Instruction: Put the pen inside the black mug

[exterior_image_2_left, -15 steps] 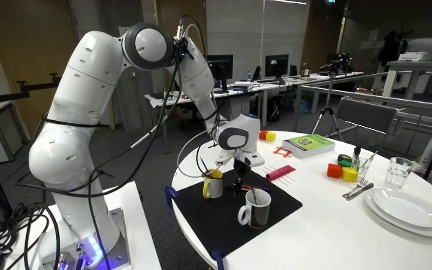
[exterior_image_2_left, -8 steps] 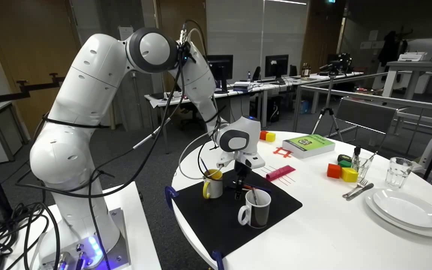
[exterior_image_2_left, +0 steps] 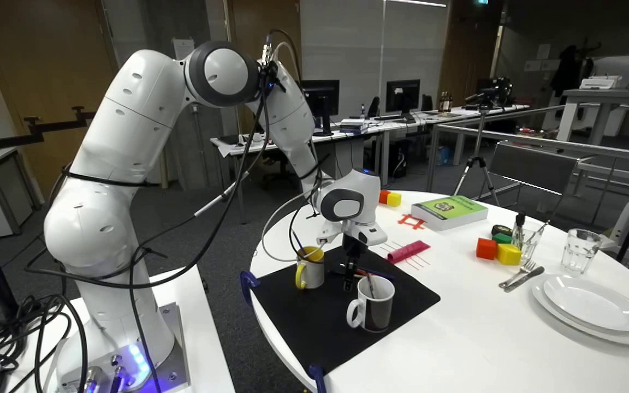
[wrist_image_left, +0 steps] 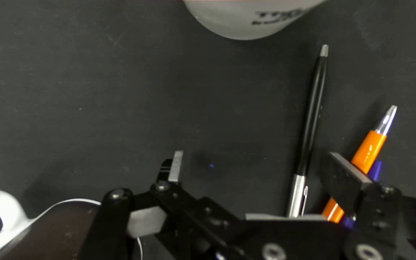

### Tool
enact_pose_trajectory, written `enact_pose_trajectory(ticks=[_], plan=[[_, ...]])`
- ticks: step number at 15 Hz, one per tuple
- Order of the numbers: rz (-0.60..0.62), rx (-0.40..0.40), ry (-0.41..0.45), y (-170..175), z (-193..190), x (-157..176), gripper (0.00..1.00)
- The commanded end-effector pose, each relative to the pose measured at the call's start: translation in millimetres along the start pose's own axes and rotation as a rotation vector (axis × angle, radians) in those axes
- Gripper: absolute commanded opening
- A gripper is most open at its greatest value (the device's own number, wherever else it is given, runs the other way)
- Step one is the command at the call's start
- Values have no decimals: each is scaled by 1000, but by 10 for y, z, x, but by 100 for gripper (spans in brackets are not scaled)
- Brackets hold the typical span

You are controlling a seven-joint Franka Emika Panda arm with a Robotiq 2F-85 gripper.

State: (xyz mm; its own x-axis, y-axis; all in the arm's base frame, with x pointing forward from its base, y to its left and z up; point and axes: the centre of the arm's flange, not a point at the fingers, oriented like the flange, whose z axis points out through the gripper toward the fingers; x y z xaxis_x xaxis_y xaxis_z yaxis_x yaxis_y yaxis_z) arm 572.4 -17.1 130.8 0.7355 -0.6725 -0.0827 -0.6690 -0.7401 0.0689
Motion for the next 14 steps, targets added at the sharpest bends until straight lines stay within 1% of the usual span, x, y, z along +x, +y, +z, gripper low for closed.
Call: enact_pose_trajectory(ticks=[1, 8, 14], plan=[[24, -15, 60, -16, 6, 118, 100], [44, -14, 119, -3, 14, 258, 100], [48, 7, 170, -110, 50, 274, 100]])
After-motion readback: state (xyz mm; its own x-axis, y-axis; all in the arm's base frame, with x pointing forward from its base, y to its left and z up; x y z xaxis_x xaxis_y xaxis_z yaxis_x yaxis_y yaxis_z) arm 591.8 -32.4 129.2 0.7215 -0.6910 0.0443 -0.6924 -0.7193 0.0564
